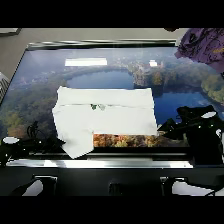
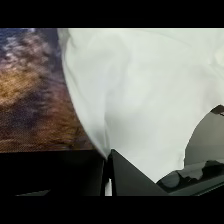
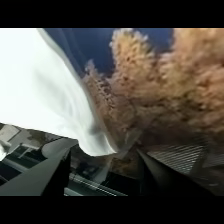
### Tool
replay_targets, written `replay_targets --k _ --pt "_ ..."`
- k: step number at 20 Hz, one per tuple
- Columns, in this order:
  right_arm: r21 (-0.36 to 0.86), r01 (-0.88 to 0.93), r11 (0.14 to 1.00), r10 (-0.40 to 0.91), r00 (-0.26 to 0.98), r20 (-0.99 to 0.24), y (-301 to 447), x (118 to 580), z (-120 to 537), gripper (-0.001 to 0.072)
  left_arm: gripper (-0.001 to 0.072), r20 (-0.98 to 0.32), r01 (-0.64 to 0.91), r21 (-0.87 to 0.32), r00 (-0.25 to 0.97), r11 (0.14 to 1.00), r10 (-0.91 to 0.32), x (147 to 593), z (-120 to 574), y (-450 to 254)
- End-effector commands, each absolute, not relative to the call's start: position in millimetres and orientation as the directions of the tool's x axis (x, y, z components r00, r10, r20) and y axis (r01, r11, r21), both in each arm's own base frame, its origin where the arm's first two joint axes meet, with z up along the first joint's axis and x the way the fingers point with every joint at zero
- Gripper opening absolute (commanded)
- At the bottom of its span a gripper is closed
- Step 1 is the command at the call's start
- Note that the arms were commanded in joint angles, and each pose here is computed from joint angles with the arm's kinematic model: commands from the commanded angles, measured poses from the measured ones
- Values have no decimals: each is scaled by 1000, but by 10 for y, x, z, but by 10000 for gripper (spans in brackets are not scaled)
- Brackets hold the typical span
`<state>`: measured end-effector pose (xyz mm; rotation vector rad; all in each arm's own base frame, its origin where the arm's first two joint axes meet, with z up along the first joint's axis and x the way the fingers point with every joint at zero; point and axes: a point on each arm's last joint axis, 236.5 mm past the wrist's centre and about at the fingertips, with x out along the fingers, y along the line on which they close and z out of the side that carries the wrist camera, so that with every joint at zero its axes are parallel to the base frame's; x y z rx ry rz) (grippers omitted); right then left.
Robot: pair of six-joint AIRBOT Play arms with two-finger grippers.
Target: Fold the clothes and pants, and hang the long-sleeved shirts on hangers.
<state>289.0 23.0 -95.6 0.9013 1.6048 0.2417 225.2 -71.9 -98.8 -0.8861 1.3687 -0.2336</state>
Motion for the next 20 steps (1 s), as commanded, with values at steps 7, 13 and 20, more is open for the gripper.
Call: replay_targets --k 7,13,20 --pt "610 328 722 643 9 -766 647 2955 -1133 57 20 -748 -363 -660 236 657 -621 2265 -971 -709" --pt "567 357 742 600 22 -799 573 2877 -820 26 18 -883 -423 -466 169 777 -437 2267 -576 -205" --pt "403 301 864 420 11 -908 261 2466 -311 27 17 -882 -406 -453 333 793 -334 2148 226 -190"
